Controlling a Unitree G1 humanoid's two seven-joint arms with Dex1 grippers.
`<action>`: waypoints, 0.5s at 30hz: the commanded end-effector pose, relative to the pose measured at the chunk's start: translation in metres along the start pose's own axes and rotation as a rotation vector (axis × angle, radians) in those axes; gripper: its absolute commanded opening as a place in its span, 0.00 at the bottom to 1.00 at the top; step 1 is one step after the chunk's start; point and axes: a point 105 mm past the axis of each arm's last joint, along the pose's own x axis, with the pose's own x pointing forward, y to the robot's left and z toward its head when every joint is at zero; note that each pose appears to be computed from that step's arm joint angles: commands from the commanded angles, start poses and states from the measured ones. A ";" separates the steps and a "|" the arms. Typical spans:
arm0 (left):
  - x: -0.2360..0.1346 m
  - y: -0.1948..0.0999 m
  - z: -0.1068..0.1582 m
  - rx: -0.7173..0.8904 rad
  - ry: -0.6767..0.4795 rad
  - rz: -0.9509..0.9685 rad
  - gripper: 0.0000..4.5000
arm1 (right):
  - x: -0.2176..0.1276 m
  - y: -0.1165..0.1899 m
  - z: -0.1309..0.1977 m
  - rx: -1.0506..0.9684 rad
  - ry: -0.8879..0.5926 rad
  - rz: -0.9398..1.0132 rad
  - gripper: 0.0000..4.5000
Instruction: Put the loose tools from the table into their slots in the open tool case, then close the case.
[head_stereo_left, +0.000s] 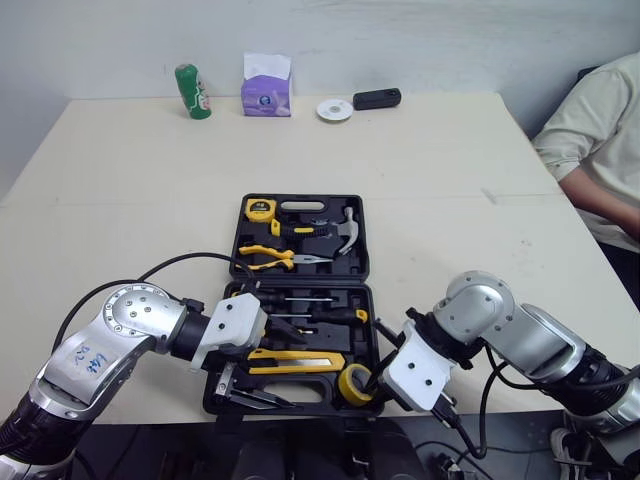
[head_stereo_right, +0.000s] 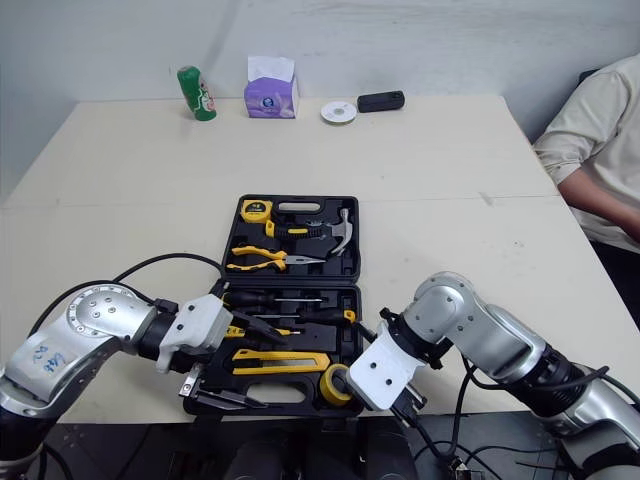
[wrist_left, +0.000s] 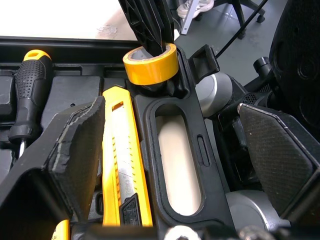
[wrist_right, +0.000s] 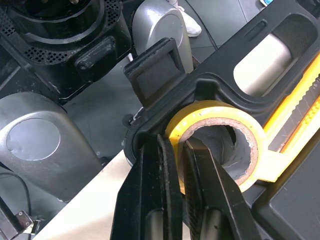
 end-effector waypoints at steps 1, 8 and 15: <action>-0.002 -0.002 0.011 0.042 -0.018 0.005 1.00 | 0.000 0.003 0.002 -0.001 -0.005 0.006 0.20; -0.002 0.002 0.007 0.042 -0.016 0.015 1.00 | -0.016 0.002 0.030 -0.056 -0.106 -0.032 0.81; -0.001 0.002 0.009 0.041 -0.032 0.006 1.00 | -0.018 -0.006 0.034 0.039 -0.341 -0.159 0.76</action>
